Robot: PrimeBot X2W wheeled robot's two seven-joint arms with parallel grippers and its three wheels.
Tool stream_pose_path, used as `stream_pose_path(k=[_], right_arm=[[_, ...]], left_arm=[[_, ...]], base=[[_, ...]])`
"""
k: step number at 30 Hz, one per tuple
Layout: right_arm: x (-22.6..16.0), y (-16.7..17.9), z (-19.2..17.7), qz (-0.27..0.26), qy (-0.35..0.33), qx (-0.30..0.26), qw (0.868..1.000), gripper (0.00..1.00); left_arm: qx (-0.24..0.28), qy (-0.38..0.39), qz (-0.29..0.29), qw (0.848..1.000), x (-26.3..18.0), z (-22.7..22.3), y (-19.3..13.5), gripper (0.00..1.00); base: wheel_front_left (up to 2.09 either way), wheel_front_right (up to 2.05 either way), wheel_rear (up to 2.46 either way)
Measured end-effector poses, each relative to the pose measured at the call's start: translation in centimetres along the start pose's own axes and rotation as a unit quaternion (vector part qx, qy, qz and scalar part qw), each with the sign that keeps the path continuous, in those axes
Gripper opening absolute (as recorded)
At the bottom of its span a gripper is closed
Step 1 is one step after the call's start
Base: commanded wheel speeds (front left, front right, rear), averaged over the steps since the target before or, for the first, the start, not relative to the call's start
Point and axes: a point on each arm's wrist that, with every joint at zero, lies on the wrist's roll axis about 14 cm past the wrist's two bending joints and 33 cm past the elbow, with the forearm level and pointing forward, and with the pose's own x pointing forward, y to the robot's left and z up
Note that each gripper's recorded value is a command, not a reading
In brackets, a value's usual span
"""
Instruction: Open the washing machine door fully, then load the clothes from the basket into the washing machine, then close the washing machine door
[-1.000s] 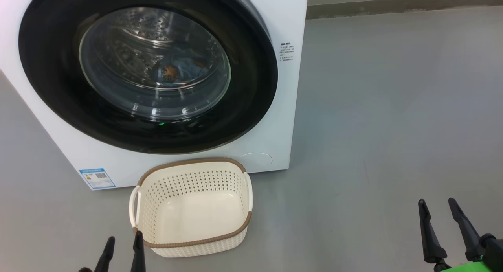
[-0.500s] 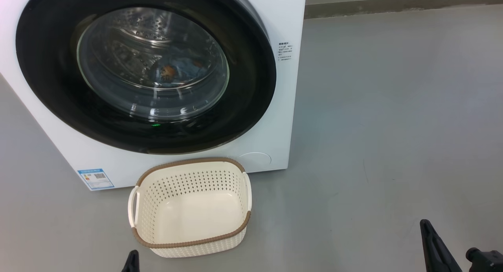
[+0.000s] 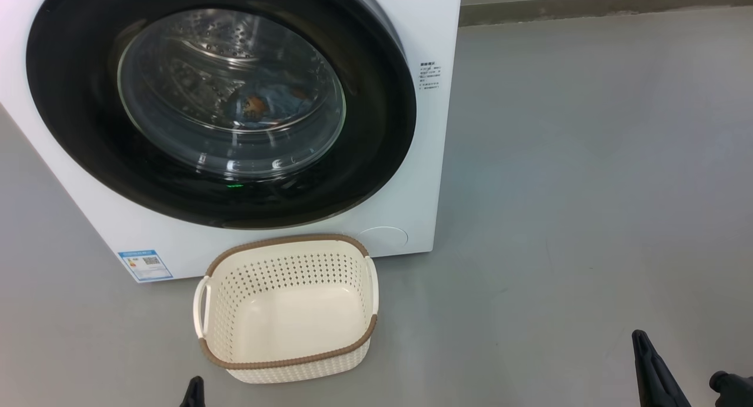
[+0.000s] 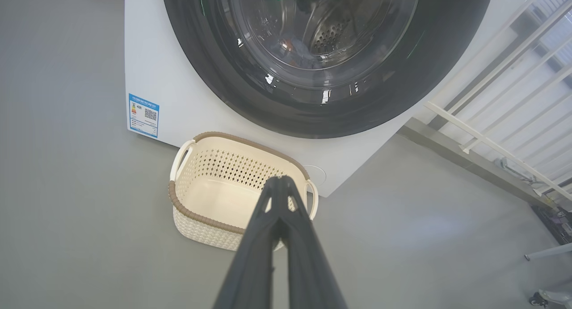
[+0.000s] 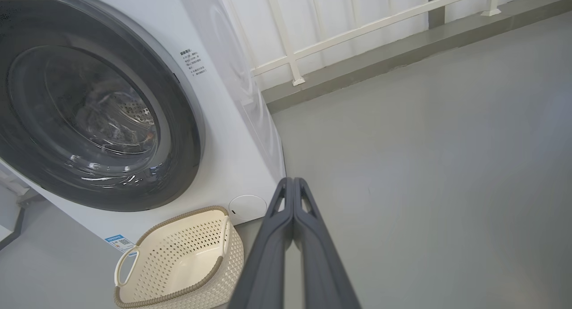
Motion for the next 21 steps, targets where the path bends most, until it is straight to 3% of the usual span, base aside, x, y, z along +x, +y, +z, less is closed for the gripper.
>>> stream_pose_path(k=[21], right_arm=[[0.65,-0.03,-0.58,-0.015,0.016,0.113,0.993,0.00]], left_arm=[[-0.094,-0.002,0.019,0.995,0.66,0.82,0.90,0.00]], base=[[0.00,0.00,0.00]])
